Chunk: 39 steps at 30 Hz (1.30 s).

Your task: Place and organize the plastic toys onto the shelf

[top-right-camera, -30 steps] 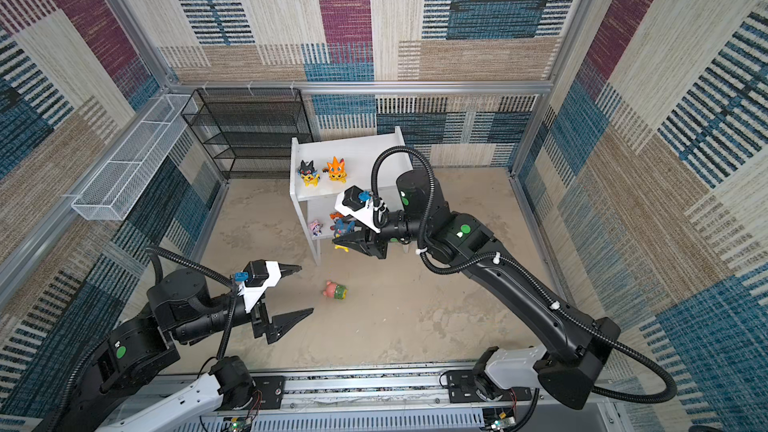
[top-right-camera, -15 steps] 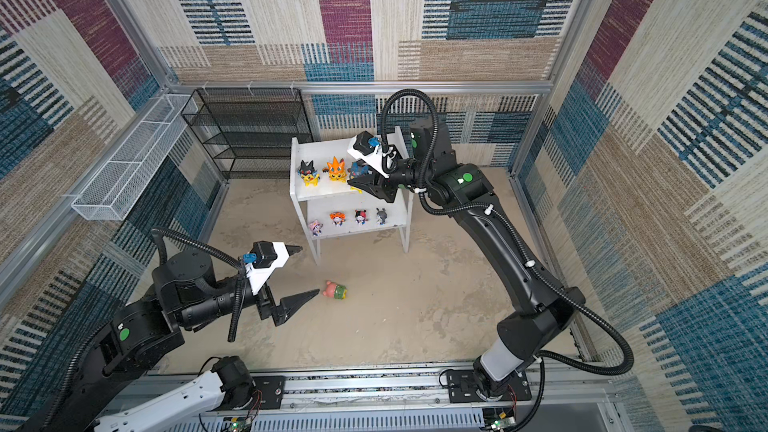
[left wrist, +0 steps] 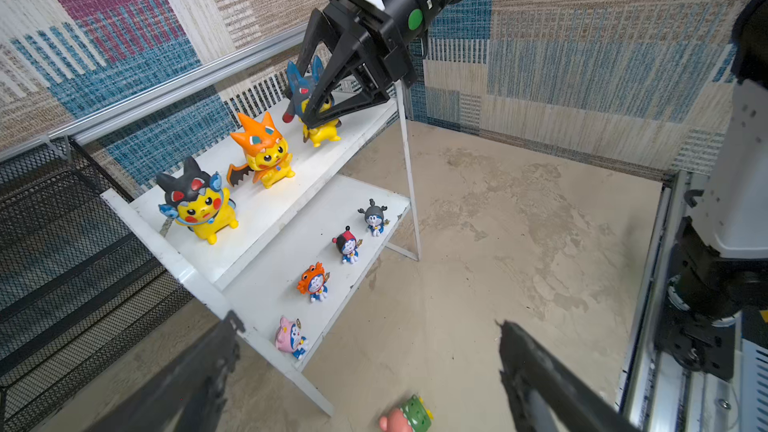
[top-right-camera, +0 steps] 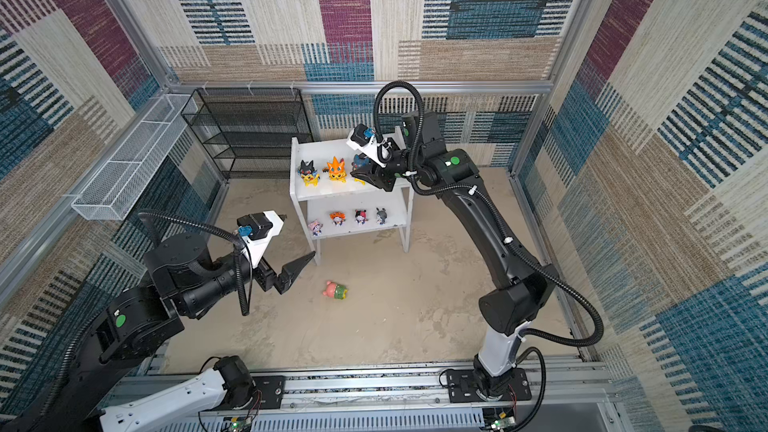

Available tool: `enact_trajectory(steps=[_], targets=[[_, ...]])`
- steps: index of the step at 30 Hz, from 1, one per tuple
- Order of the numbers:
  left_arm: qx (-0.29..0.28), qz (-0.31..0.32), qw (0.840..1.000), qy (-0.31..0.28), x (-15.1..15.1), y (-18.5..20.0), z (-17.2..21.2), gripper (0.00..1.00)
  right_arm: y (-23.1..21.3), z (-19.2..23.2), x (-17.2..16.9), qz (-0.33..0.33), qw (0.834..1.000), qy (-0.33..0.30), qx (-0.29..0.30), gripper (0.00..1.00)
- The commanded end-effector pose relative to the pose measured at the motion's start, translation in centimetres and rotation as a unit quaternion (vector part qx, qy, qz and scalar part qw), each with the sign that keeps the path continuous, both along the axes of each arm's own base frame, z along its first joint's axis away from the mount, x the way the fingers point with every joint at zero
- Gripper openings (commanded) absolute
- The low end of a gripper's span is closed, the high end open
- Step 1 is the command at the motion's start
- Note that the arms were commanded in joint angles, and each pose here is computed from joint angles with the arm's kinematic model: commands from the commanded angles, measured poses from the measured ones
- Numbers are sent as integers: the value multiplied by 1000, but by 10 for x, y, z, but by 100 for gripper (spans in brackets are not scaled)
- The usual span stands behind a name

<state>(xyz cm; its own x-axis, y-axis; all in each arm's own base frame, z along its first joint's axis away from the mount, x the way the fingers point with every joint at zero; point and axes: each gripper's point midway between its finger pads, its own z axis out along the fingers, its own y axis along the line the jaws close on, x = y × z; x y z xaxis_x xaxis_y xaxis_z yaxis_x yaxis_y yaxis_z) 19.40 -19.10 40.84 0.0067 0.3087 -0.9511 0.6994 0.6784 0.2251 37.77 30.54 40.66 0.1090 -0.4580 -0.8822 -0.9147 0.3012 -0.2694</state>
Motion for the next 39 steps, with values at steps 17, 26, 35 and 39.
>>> enact_trajectory(steps=[17,26,35,39], targets=[[-4,4,1000,-17,-2,6,-5,99,-6,-7,17,-16,1000,-8,-12,41],[-4,8,1000,-20,-2,8,-7,99,-5,-8,23,-22,1000,-6,-11,46],[-1,8,1000,-20,-2,8,-11,99,-3,0,24,-20,1000,-8,-3,54],[-2,9,1000,-21,-3,9,-12,99,-3,1,24,-19,1000,-8,-2,56]])
